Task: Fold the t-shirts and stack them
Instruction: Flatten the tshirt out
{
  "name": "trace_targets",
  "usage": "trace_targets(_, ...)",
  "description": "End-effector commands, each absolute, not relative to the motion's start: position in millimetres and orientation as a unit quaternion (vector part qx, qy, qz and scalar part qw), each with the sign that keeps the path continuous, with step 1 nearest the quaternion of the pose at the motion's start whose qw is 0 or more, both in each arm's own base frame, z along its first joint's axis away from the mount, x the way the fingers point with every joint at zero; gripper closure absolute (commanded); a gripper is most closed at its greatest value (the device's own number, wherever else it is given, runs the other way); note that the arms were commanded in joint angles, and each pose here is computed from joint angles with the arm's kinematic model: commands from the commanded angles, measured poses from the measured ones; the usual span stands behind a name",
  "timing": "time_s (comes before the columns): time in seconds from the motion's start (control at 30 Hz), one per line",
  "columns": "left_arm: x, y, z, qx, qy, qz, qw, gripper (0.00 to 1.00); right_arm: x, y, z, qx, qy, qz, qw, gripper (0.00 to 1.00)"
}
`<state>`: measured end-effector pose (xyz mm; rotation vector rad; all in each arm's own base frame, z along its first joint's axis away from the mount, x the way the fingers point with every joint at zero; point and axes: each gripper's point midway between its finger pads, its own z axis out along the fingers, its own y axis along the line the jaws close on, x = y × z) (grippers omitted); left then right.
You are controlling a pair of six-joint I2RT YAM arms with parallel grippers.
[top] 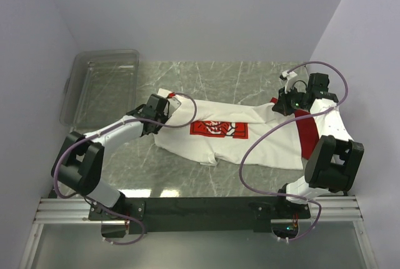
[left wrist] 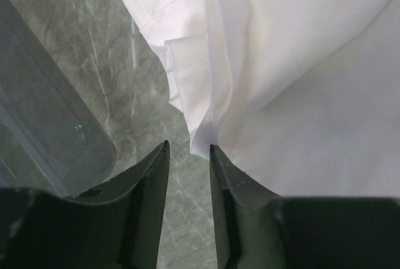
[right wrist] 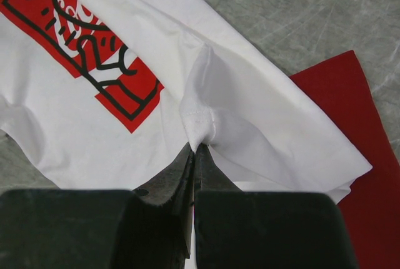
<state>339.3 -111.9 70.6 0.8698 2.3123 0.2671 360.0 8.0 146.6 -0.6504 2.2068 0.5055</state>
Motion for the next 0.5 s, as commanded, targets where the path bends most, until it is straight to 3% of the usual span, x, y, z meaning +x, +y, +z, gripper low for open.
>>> trace_targets(0.0,357.5,-119.4,83.4,0.308,0.880,0.105,0.347,0.66,360.5,12.2,152.9,-0.264,0.857,0.202,0.394,1.00)
trace_targets(0.07,361.1,-120.0,86.3,0.298,0.881,0.103,0.352,0.71,359.9,11.8,152.5,-0.265,0.857,0.201,0.393,1.00)
trace_targets(0.17,361.6,-122.6,90.7,0.286,0.885,0.094,0.355,0.69,359.1,11.1,151.1,-0.264,0.858,0.200,0.392,1.00)
trace_targets(0.37,349.0,-131.5,99.8,0.270,0.893,0.050,0.356,0.47,358.9,11.0,149.9,-0.264,0.858,0.199,0.392,1.00)
trace_targets(0.47,339.2,-127.8,91.4,0.266,0.900,0.049,0.343,0.45,359.2,11.7,148.8,-0.261,0.859,0.204,0.391,1.00)
